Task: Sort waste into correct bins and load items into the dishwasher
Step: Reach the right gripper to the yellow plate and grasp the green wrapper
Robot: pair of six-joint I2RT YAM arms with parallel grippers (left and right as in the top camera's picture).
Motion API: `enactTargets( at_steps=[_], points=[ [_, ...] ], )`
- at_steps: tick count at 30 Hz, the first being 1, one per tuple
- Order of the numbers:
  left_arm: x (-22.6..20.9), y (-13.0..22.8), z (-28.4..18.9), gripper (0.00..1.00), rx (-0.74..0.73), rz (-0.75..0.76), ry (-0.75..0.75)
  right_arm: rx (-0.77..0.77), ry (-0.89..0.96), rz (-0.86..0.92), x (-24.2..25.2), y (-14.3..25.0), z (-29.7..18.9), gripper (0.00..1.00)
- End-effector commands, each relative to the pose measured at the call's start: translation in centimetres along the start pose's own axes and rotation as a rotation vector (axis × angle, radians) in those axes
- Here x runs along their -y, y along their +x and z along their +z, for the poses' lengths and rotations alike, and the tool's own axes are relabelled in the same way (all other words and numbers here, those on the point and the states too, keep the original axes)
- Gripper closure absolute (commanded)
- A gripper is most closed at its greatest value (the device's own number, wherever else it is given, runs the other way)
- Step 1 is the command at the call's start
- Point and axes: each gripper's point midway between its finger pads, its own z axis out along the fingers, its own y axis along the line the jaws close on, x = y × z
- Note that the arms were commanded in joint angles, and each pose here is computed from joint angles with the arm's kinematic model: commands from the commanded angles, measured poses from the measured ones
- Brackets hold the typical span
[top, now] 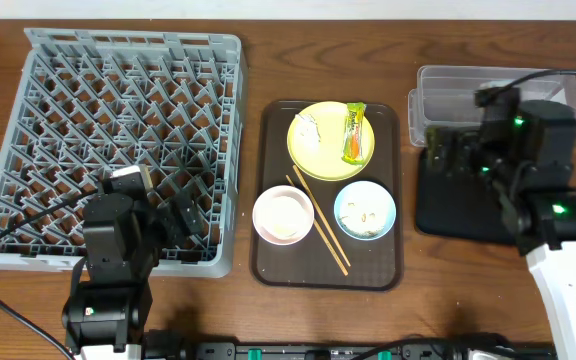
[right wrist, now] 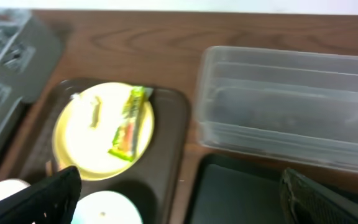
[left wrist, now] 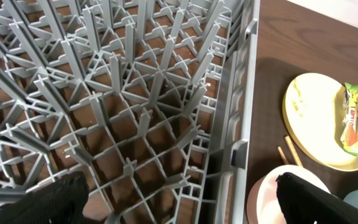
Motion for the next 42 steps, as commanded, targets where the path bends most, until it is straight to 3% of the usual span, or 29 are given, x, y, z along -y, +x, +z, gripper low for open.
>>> enactTargets(
  at_steps=[1,11,17,28,42],
  points=[
    [0.2,-1.3,-1.2,0.02,0.014,-0.013,-0.007,-0.041,-0.087,-0.050,-2.6,0.3,1.4,0.01],
    [-0.7,-1.1,-2.8,0.02,-0.113,-0.025,-0.098,-0.159,-0.141,-0.111,-6.8,-0.1,6.7,0.01],
    [-0.7,-0.8,-2.9,0.02,-0.123,-0.032,-0.102,-0.187,-0.061,-0.094,-8.0,0.0,11.3,0.02],
    [-0.9,-0.3,-2.9,0.02,-0.144,-0.033,-0.108,-0.306,0.006,-0.042,-10.9,6.2,18.8,0.14],
    [-1.0,0.0,-3.0,0.02,-0.157,-0.033,-0.112,-0.390,0.167,0.098,-8.9,11.2,22.7,0.26]
  ],
)
